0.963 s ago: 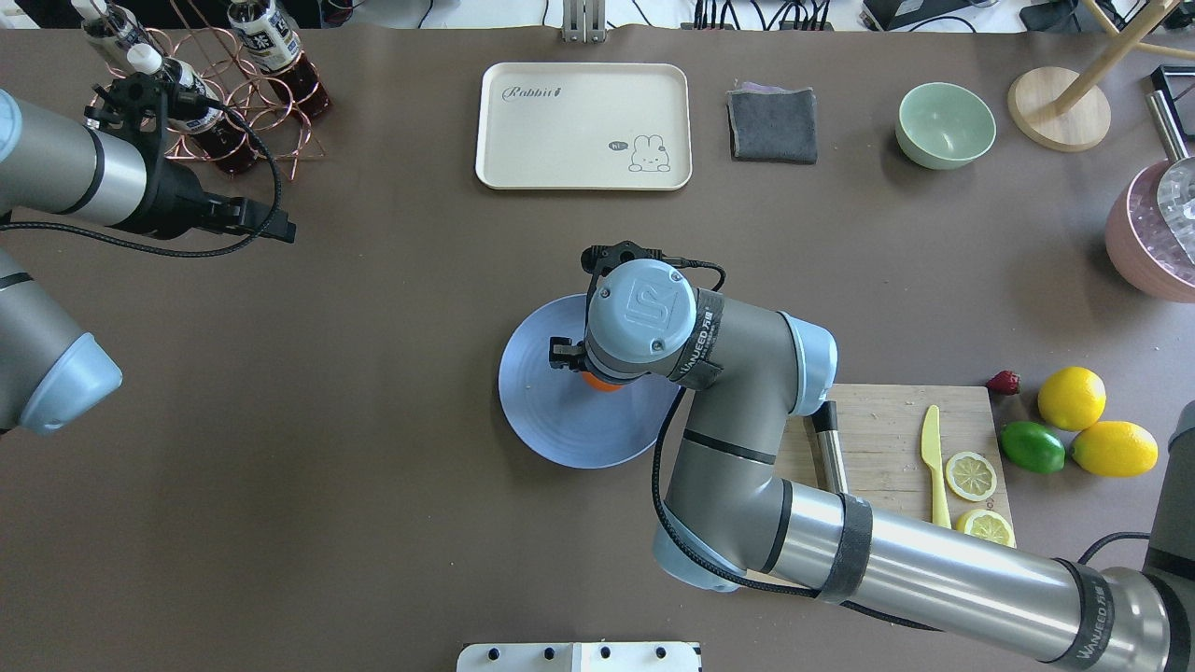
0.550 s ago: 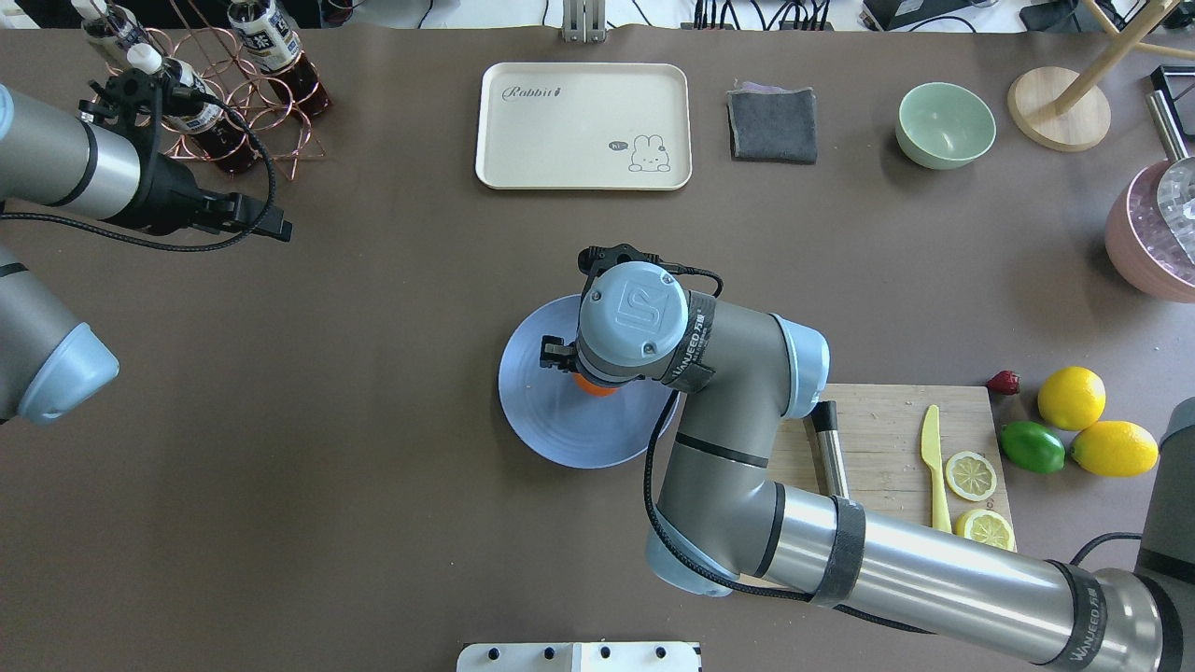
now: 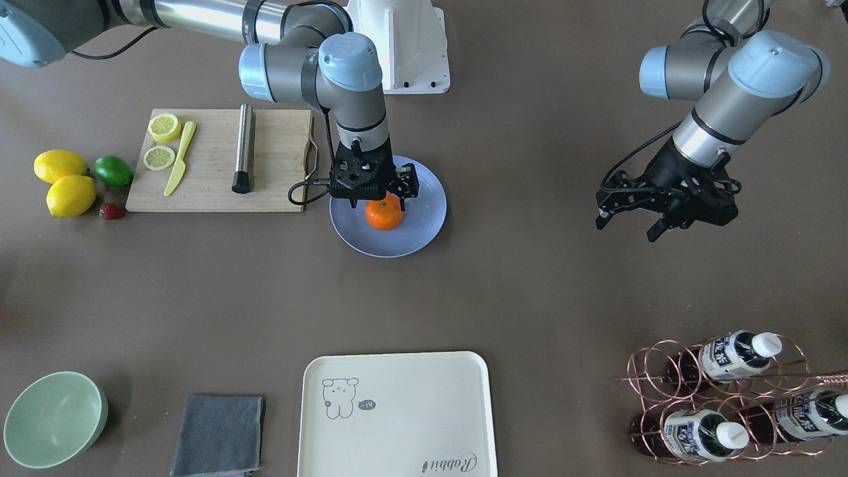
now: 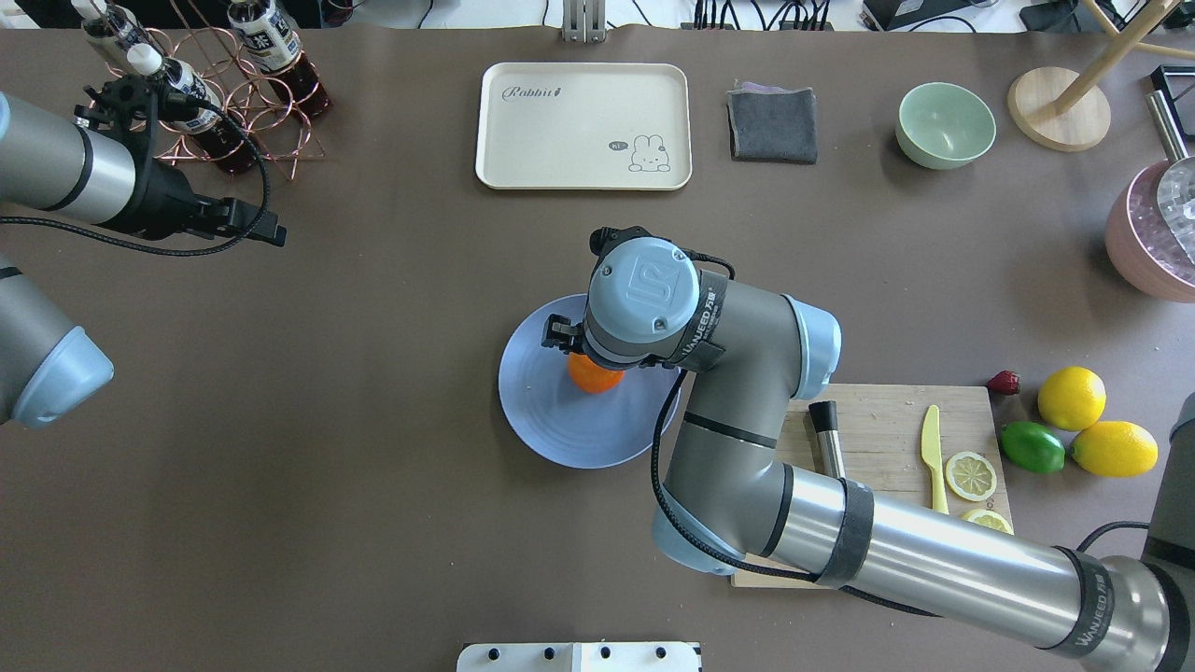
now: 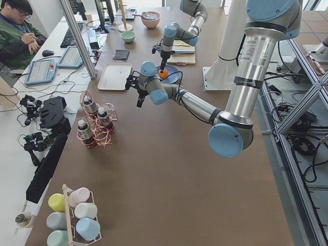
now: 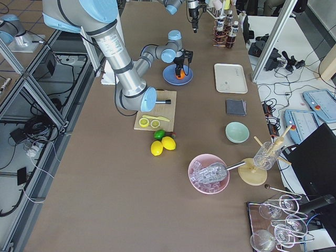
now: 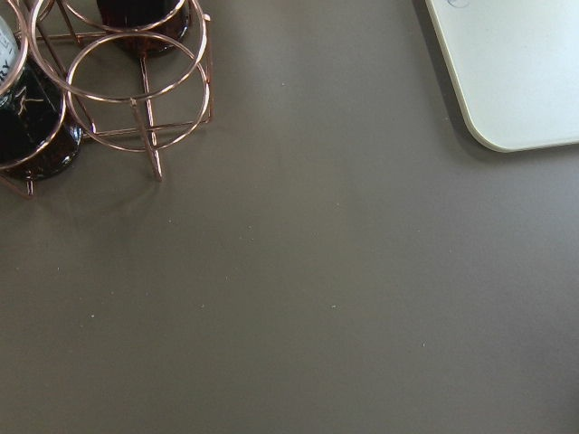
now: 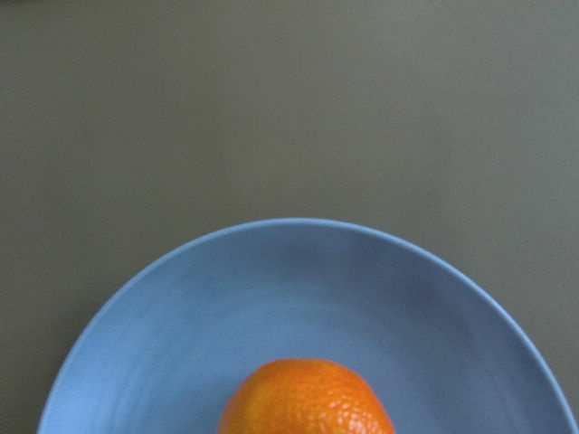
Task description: Pick orange to plate
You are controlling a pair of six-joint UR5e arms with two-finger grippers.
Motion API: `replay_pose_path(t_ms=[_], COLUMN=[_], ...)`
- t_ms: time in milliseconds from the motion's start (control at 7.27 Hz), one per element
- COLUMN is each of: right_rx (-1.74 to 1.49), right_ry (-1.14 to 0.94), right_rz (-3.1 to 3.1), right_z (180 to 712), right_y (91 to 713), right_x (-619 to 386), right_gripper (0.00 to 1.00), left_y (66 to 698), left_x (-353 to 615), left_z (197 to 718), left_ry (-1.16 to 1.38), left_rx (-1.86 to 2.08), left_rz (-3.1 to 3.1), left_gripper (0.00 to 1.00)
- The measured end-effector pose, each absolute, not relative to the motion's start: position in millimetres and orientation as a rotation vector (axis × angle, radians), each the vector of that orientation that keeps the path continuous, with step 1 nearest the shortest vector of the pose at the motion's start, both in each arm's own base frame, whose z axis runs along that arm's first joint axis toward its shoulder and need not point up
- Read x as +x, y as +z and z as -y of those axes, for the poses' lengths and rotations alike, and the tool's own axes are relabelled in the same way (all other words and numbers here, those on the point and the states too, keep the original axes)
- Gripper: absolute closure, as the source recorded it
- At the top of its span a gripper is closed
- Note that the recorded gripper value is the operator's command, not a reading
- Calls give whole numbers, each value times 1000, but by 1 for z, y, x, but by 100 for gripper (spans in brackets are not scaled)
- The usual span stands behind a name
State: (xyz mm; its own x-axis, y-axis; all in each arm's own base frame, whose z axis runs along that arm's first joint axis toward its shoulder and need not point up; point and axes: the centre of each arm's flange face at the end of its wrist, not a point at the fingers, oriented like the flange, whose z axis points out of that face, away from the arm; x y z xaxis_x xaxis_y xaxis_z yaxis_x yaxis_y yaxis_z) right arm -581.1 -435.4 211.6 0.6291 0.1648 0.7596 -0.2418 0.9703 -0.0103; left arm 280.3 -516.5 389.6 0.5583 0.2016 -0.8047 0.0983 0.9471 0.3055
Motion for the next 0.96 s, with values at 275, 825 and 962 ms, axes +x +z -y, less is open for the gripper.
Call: replay_pose_path(t_ms=[275, 825, 962], right_rx=[80, 103, 106], right_ry=[177, -71, -113], right_rz=[855, 813, 803], right_z=[476, 538, 545], right_y=[250, 388, 428], right_x=[-510, -304, -248], right_gripper=[0, 0, 0], left_y=[418, 484, 500], left_x=[235, 66, 16], left_z=[517, 533, 532], left_ry=[141, 243, 272], left_rx=[336, 377, 370], left_rz=[-914, -685, -630], left_gripper=[2, 2, 2])
